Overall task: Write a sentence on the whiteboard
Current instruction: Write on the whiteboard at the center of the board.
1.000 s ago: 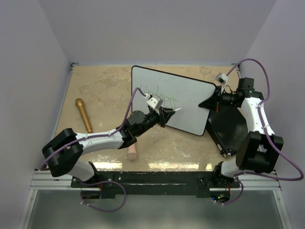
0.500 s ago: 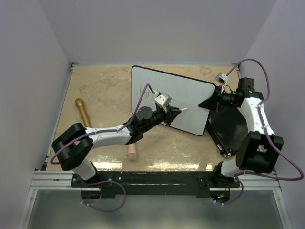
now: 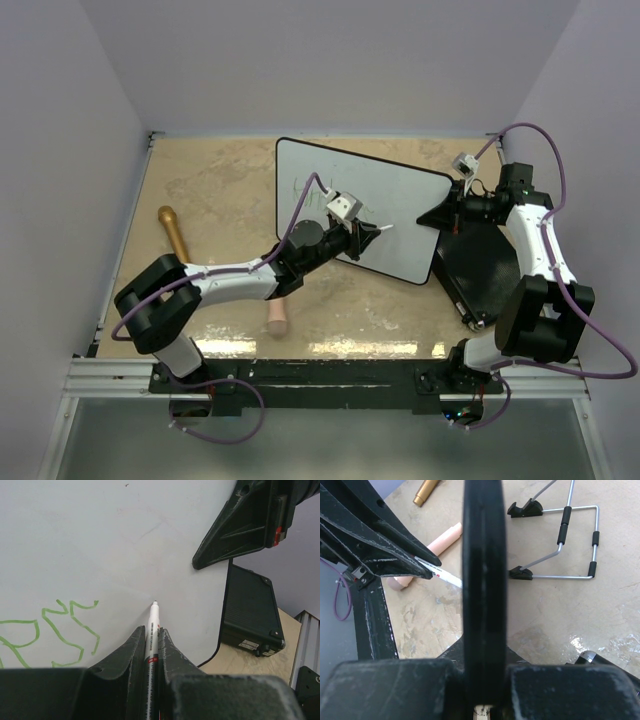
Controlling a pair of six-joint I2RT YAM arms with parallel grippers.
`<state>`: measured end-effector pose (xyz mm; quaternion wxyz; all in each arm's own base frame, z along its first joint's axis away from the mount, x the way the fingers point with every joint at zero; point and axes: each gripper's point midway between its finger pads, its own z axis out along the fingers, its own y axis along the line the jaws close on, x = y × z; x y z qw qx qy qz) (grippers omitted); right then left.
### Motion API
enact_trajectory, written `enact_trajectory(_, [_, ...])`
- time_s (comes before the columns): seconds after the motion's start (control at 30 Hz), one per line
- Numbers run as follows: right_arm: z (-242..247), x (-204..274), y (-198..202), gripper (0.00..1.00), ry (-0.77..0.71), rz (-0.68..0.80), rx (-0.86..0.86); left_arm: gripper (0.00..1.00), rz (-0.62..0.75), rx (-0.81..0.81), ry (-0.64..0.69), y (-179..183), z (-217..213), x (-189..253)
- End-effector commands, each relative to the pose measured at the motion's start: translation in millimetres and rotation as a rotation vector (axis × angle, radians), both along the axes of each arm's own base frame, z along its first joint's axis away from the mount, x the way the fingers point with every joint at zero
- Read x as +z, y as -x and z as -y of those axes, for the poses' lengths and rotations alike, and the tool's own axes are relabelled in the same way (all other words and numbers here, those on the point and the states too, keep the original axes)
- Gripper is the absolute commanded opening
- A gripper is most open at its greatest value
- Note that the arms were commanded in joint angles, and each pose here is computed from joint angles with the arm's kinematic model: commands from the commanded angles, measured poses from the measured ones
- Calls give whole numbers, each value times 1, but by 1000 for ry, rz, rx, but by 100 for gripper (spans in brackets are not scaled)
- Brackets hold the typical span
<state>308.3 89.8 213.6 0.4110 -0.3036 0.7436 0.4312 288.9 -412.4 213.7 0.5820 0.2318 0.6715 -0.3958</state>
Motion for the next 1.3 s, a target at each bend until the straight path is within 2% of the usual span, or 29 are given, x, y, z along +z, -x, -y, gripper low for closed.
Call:
enact_trajectory(0.0, [9, 7, -12, 0, 83, 114, -24, 0, 61, 21, 36, -13, 2, 24])
enact_trajectory(0.67, [9, 5, -12, 0, 85, 110, -24, 0, 84, 73, 39, -34, -22, 33])
enact_trajectory(1.27, [9, 6, -12, 0, 82, 111, -23, 0, 19, 80, -11, -30, -32, 3])
